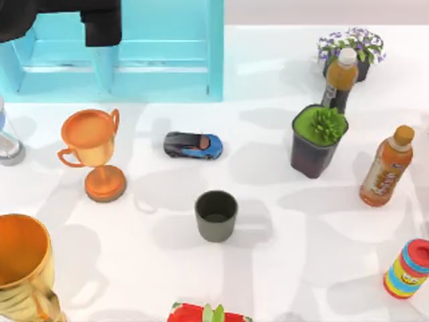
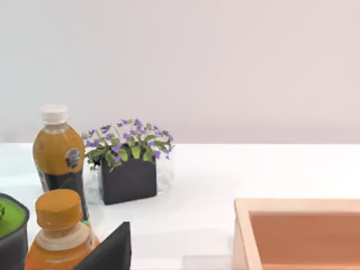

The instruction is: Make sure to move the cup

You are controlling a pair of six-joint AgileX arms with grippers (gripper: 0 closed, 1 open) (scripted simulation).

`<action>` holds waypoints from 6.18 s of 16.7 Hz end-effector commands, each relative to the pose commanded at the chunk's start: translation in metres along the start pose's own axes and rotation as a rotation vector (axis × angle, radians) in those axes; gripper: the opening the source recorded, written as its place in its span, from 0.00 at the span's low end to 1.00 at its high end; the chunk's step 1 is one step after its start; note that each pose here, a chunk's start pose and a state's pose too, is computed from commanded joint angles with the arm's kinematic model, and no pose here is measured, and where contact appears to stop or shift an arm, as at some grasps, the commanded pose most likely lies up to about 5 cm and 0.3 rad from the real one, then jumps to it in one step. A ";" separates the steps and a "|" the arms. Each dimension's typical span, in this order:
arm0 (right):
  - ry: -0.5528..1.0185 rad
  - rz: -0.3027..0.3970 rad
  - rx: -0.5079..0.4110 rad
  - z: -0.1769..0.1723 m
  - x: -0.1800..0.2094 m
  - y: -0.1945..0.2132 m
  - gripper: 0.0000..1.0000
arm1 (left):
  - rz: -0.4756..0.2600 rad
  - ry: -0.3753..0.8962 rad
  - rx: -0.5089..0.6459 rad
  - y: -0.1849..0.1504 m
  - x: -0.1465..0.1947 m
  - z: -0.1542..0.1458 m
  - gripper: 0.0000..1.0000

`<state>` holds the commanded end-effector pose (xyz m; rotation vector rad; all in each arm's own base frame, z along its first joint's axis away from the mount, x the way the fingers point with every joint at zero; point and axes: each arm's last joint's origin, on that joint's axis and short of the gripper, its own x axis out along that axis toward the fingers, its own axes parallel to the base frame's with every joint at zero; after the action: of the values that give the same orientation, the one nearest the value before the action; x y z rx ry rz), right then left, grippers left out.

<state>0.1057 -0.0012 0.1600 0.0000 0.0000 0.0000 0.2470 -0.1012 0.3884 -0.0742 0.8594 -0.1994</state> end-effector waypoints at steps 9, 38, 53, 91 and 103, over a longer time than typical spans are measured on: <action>0.000 0.000 0.000 0.000 0.000 0.000 1.00 | 0.111 0.594 -0.056 -0.132 0.153 -0.023 1.00; 0.000 0.000 0.000 0.000 0.000 0.000 1.00 | 0.186 0.708 -0.068 -0.152 0.261 -0.120 0.70; 0.000 0.000 0.000 0.000 0.000 0.000 1.00 | 0.186 0.708 -0.068 -0.152 0.261 -0.120 0.00; 0.000 0.000 0.000 0.000 0.000 0.000 1.00 | 0.136 0.673 -0.100 0.161 0.159 -0.084 0.00; 0.000 0.000 0.000 0.000 0.000 0.000 1.00 | 0.136 0.699 -0.086 0.150 0.196 -0.116 0.00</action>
<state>0.1057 -0.0012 0.1600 0.0000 0.0000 0.0000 0.3057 0.0077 0.1448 -0.0240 1.5649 -0.0553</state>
